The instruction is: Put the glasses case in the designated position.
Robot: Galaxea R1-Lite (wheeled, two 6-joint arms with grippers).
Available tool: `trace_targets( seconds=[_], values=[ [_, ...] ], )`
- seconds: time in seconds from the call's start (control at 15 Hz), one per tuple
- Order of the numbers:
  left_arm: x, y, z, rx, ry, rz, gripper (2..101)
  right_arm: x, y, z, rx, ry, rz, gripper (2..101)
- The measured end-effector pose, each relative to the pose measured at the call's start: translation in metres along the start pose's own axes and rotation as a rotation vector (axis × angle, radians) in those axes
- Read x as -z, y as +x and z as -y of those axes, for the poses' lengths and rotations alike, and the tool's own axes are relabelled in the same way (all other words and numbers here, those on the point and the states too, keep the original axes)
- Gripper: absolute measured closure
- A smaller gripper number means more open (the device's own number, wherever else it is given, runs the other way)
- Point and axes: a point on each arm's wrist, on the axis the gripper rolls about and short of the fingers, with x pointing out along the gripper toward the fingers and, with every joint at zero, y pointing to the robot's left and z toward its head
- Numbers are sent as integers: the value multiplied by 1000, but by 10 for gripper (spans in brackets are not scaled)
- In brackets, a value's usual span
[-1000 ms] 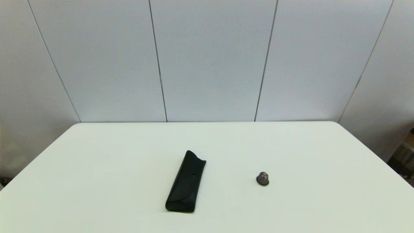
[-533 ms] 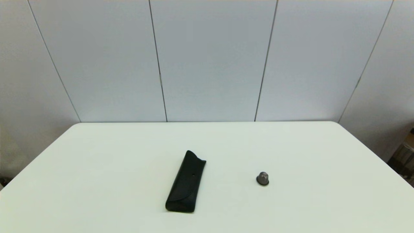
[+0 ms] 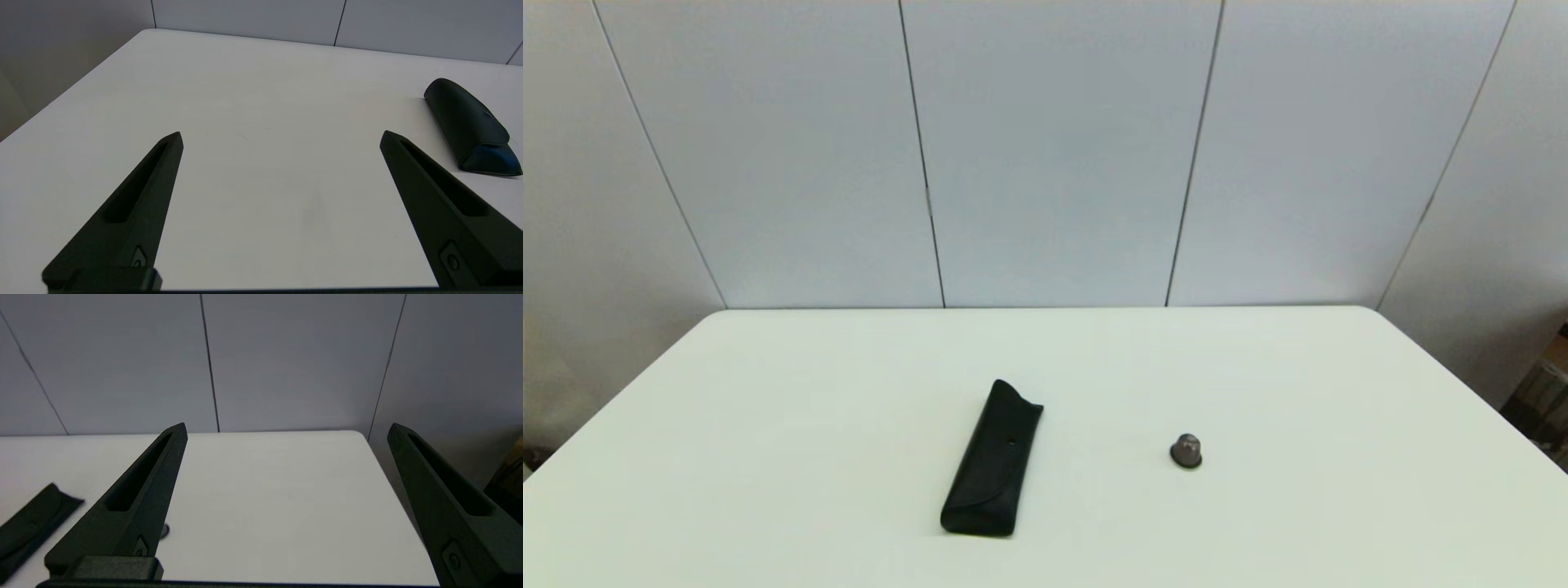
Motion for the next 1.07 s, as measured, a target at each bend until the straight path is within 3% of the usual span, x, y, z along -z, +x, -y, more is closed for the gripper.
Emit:
trace_targets(
  seconds=[0.6,0.87,1.07],
  values=[
    [0,0,0,0,0,-1,53,-62,84,-10,70,-105,-42,52],
    [0,0,0,0,0,0,53,-82,113,-26,50,-92,-72,52],
    [0,0,0,0,0,0,53,-81,131,-41,33,-32,-163,52]
  ],
)
